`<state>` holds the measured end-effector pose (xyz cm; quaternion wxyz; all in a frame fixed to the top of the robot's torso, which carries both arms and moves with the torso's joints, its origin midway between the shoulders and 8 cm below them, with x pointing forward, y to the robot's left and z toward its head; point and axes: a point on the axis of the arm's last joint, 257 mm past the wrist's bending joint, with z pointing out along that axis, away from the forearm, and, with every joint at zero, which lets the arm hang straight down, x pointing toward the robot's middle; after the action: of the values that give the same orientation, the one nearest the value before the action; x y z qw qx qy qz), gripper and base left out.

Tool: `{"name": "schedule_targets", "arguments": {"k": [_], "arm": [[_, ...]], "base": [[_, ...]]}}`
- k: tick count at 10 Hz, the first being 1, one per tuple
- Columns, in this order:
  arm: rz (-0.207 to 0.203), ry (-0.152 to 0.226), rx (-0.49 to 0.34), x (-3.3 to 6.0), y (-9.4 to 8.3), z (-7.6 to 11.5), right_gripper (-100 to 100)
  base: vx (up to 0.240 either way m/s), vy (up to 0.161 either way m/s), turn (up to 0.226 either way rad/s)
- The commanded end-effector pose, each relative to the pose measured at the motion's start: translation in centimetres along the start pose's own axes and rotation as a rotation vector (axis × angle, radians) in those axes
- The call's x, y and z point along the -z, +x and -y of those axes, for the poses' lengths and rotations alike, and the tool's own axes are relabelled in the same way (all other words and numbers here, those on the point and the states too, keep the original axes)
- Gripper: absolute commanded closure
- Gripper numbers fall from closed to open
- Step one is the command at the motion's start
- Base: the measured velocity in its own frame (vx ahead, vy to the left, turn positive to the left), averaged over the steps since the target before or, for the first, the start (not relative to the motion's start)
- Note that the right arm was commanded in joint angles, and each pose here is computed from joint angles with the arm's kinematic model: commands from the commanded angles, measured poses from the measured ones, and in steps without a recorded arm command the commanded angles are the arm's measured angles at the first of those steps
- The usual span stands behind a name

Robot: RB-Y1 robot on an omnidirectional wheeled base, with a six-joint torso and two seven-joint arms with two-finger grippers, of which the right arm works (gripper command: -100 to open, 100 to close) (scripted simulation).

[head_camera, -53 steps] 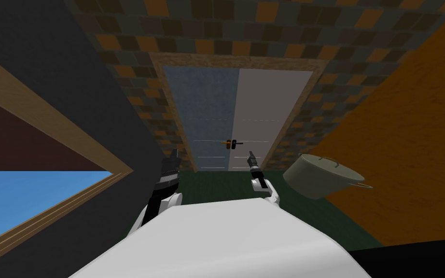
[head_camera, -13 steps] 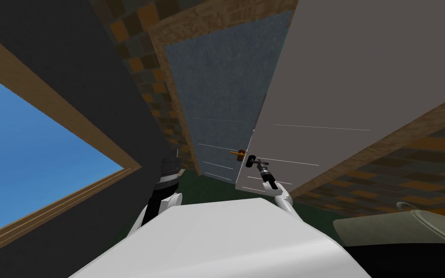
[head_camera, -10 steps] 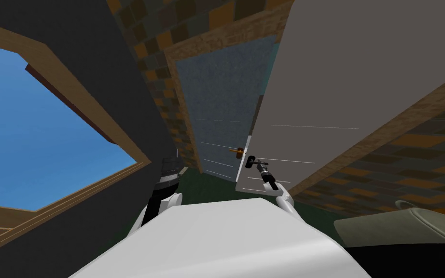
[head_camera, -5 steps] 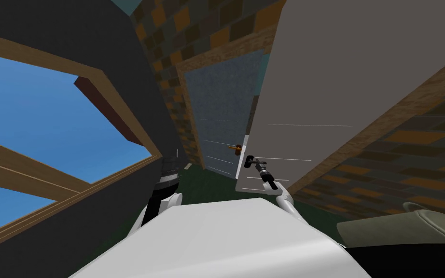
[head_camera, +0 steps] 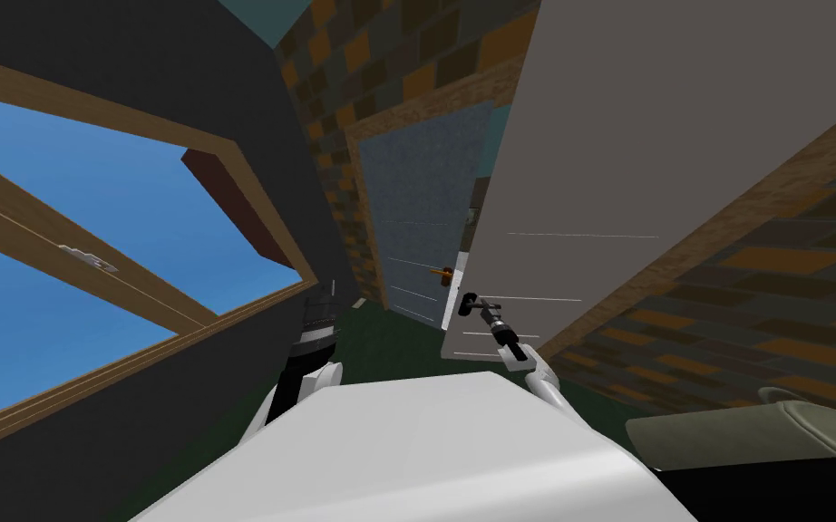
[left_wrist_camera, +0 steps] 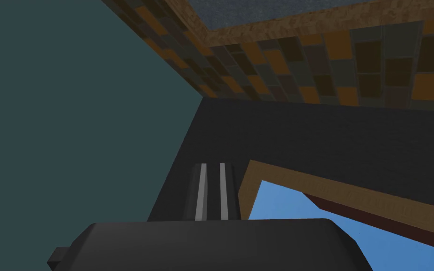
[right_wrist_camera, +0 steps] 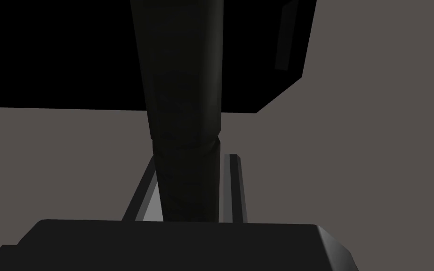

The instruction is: Pull the door open

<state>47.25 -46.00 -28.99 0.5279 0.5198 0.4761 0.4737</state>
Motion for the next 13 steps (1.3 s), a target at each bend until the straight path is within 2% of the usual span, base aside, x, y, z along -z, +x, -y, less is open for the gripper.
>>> {"name": "schedule_targets", "arguments": {"k": [1,4,5,6,10,13], "arm": [[-0.036,0.003,-0.005,0.81,0.8,0.2,100],[-0.080,0.005,-0.009,1.70,1.6,0.2,100],[-0.064,0.006,-0.003,1.43,1.0,0.1,100],[-0.090,0.009,-0.005,2.39,1.1,0.4,100],[-0.135,0.005,-0.005,3.77,1.3,0.3,100],[-0.182,0.004,-0.008,5.18,1.6,0.2,100]], "base": [[-0.207,-0.104,0.133],[-0.219,-0.058,0.089],[-0.099,-0.037,0.016],[-0.167,-0.051,0.118],[-0.184,-0.068,0.102],[-0.174,-0.075,0.119]]}}
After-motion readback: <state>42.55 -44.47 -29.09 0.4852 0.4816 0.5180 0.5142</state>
